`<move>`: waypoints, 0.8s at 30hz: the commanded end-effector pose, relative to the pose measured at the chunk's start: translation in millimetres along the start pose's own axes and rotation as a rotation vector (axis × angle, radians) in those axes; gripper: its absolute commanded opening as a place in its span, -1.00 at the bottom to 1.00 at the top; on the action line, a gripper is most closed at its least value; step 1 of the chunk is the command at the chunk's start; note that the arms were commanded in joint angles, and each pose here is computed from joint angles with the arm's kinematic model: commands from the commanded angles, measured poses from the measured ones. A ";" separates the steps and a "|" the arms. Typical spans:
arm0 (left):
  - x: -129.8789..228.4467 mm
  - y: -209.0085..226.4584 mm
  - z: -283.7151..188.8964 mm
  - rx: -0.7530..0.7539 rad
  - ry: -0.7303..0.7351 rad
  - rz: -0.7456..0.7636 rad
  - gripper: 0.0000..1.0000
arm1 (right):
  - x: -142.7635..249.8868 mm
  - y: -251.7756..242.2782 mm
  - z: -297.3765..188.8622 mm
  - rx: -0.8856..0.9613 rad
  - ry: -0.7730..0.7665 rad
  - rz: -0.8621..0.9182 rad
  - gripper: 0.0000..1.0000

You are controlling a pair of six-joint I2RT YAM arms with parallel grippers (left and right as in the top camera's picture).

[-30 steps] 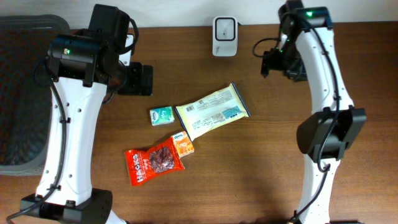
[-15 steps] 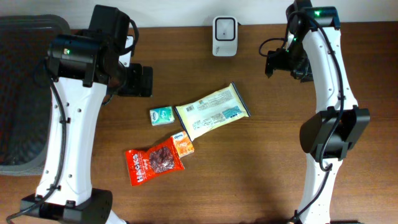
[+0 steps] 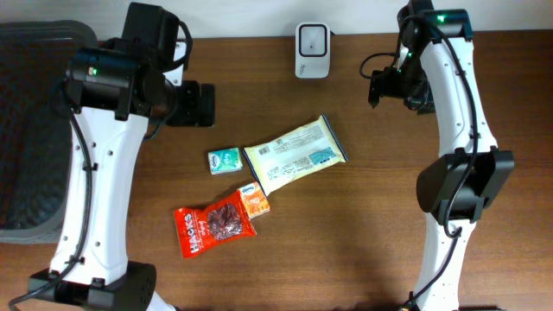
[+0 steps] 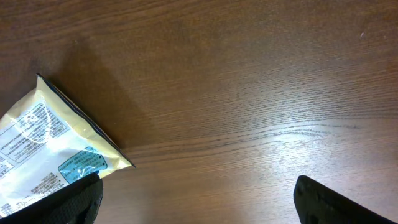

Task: Scan the item barcode
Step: 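Reach the left gripper to the cream wipes pack and grasp it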

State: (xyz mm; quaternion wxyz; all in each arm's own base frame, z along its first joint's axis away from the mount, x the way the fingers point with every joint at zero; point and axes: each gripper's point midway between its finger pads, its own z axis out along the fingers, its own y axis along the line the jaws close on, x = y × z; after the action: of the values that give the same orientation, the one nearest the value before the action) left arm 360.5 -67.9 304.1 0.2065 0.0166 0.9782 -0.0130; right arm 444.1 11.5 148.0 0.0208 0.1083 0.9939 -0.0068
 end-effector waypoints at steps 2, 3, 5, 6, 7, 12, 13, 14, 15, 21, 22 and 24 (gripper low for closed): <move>-1.5 -25.1 -3.5 0.149 -0.002 -0.025 0.99 | -0.7 -3.3 -5.3 0.013 -0.015 -0.005 0.97; -4.1 -30.3 -4.1 0.179 -0.011 -0.023 0.98 | -0.7 -3.3 -5.3 0.013 -0.015 -0.005 0.97; -6.5 -39.7 -1.4 0.229 -0.014 0.007 0.98 | -0.7 -3.3 -5.3 0.013 -0.015 -0.005 0.96; -4.7 -43.0 2.5 0.241 -0.006 0.034 0.98 | -0.7 -3.3 -5.3 0.013 -0.015 -0.005 0.97; -1.3 -43.0 8.0 0.238 0.011 0.042 0.98 | -0.7 -3.3 -5.3 0.013 -0.015 -0.005 0.97; 28.9 -41.0 48.1 0.223 0.155 0.030 0.99 | -0.7 -3.3 -5.3 0.013 -0.015 -0.005 0.97; 36.4 -43.1 59.7 0.234 0.187 0.027 0.99 | -0.7 -3.3 -5.3 0.013 -0.015 -0.005 0.97; 42.3 -48.2 70.6 0.263 0.211 0.023 0.99 | -0.7 -3.3 -5.3 0.013 -0.015 -0.005 0.97; 48.3 -56.4 83.4 0.312 0.230 0.028 0.99 | -0.7 -3.3 -5.3 0.013 -0.015 -0.005 0.97; 75.4 -95.5 145.9 0.569 0.235 0.069 0.77 | -0.7 -3.3 -5.3 0.013 -0.015 -0.005 0.97; 81.2 -95.8 155.0 0.570 0.237 0.069 0.75 | -0.7 -3.3 -5.3 0.013 -0.015 -0.005 0.97; 92.7 -97.4 170.6 0.572 0.242 0.073 0.75 | -0.7 -3.3 -5.3 0.013 -0.015 -0.005 0.97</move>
State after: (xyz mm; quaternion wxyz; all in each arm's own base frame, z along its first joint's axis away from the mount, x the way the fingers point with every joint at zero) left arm 355.3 -156.1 129.8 0.0923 0.0944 0.9610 -0.2432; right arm 444.1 11.5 148.0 0.0208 0.1081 0.9939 -0.0068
